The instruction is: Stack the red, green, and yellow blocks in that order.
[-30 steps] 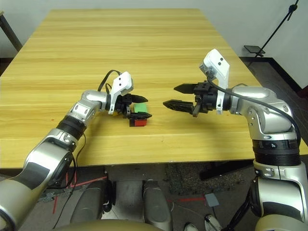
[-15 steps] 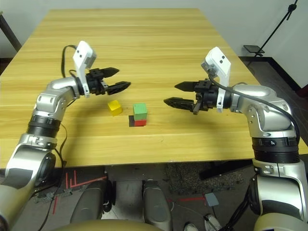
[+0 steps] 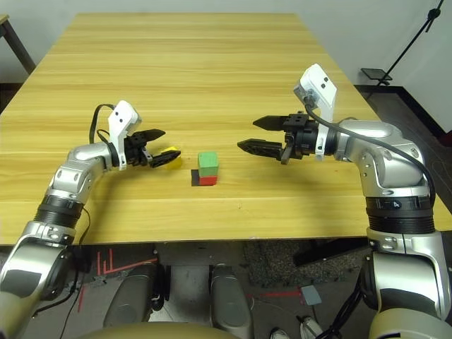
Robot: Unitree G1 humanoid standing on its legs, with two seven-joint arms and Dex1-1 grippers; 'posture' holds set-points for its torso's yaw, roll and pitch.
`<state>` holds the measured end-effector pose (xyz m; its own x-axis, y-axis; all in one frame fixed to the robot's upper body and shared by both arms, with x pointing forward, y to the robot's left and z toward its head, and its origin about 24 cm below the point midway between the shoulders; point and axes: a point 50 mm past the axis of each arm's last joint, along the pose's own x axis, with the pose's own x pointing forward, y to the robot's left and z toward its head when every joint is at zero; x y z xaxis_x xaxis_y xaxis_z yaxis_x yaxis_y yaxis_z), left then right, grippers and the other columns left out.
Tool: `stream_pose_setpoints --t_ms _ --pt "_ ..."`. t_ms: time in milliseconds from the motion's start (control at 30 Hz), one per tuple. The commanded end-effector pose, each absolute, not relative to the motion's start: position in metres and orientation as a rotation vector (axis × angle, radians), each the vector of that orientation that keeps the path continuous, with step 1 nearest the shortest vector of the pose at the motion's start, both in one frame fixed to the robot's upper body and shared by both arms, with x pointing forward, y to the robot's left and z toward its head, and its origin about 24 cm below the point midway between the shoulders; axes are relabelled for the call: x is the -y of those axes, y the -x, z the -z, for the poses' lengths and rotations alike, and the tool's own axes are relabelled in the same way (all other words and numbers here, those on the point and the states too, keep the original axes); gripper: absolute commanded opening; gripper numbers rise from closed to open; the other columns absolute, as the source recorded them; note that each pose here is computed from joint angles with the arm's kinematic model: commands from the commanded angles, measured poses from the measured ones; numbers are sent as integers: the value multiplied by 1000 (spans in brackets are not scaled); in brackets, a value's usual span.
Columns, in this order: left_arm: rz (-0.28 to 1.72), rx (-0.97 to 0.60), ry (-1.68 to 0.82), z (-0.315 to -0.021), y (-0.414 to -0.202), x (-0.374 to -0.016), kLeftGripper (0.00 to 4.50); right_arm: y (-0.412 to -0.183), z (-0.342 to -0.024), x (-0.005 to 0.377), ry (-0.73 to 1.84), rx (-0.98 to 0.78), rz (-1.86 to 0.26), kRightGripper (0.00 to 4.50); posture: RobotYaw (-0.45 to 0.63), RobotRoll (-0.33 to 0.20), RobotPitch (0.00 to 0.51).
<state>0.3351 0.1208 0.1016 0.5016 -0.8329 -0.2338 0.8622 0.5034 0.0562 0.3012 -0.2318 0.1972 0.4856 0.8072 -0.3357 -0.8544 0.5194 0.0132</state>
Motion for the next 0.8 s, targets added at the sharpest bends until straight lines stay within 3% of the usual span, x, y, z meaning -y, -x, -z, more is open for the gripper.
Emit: stream_pose_setpoints --t_ms 33,800 --pt "1052 -224 -202 -87 -330 -118 4468 -296 -197 227 163 -331 -1065 4500 128 -196 83" --pt "919 -180 -295 -74 -347 -137 4468 -295 -195 221 152 -352 -1085 4500 143 -200 78"
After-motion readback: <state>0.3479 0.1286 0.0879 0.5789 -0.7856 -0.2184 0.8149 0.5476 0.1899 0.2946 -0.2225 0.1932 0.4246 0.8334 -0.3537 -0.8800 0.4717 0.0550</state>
